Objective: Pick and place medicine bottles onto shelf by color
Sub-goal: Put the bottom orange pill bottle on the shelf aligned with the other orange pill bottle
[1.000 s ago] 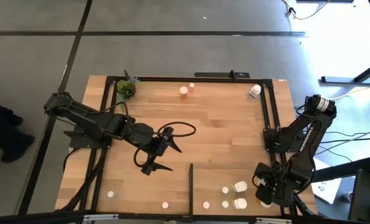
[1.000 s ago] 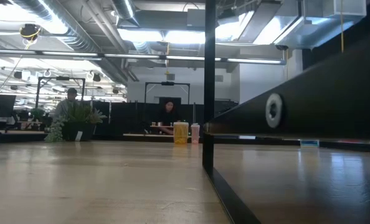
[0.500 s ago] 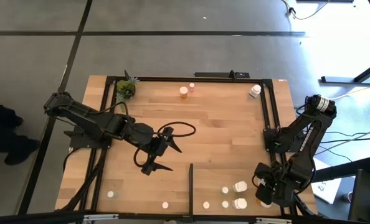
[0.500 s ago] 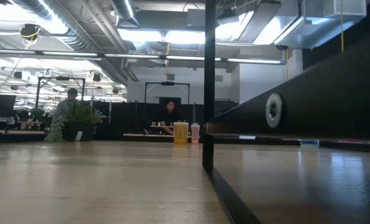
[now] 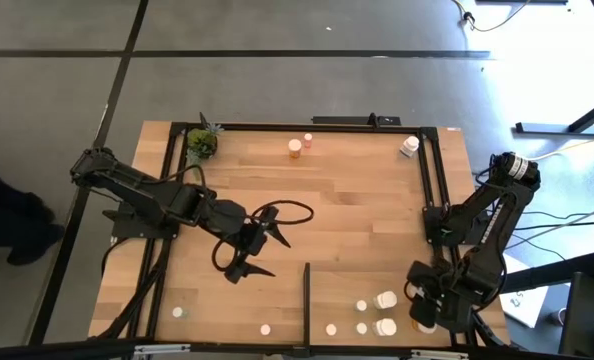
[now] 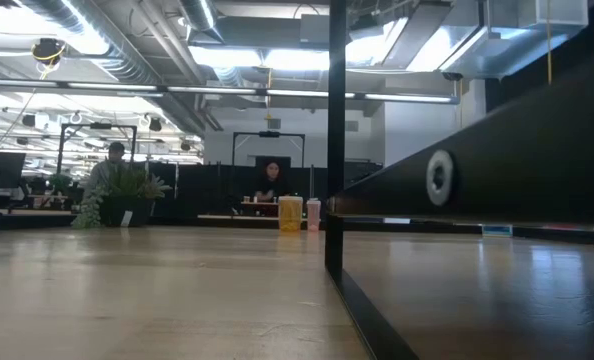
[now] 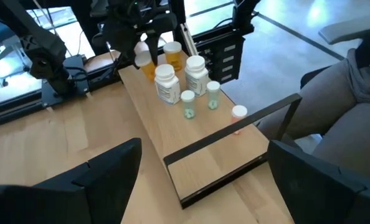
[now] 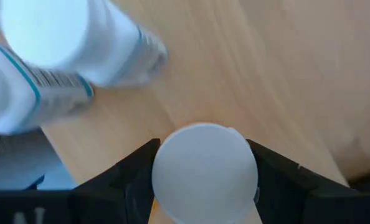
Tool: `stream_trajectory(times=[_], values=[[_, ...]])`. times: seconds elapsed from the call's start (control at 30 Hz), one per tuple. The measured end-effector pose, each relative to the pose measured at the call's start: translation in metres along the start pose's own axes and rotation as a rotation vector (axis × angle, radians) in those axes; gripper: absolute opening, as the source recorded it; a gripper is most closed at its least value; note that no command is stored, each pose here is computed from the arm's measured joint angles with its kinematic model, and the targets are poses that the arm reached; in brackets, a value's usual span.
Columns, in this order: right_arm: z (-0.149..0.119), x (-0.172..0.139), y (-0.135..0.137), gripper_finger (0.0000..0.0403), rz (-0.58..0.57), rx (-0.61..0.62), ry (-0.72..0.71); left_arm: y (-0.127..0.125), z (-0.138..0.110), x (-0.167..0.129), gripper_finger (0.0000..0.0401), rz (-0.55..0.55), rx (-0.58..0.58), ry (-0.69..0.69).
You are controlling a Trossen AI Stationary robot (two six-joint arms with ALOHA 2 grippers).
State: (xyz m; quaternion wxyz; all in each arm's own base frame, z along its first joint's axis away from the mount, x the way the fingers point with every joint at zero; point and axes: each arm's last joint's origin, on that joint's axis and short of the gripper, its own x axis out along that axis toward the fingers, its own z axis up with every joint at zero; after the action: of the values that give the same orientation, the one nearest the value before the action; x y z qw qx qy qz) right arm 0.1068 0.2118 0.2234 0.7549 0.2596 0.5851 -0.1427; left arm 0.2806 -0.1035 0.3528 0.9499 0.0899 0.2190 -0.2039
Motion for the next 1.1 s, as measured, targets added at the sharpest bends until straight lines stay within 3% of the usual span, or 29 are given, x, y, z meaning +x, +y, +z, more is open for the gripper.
stream_trajectory(times=[0.2,0.43,1.1], values=[[0.0006,-0.0001,0.0001,0.0220,0.003,-0.047,-0.030,0.0002,-0.0003,0.0000,0.0341,0.001,-0.001,0.003],[-0.0011,-0.0001,-0.0002,0.0220,-0.004,-0.051,0.028,0.0000,-0.0016,0.0000,0.0341,-0.001,-0.001,0.017],[-0.0009,0.0001,-0.0006,0.0220,-0.009,-0.052,0.028,0.0003,-0.0017,0.0000,0.0341,0.009,-0.019,0.018]])
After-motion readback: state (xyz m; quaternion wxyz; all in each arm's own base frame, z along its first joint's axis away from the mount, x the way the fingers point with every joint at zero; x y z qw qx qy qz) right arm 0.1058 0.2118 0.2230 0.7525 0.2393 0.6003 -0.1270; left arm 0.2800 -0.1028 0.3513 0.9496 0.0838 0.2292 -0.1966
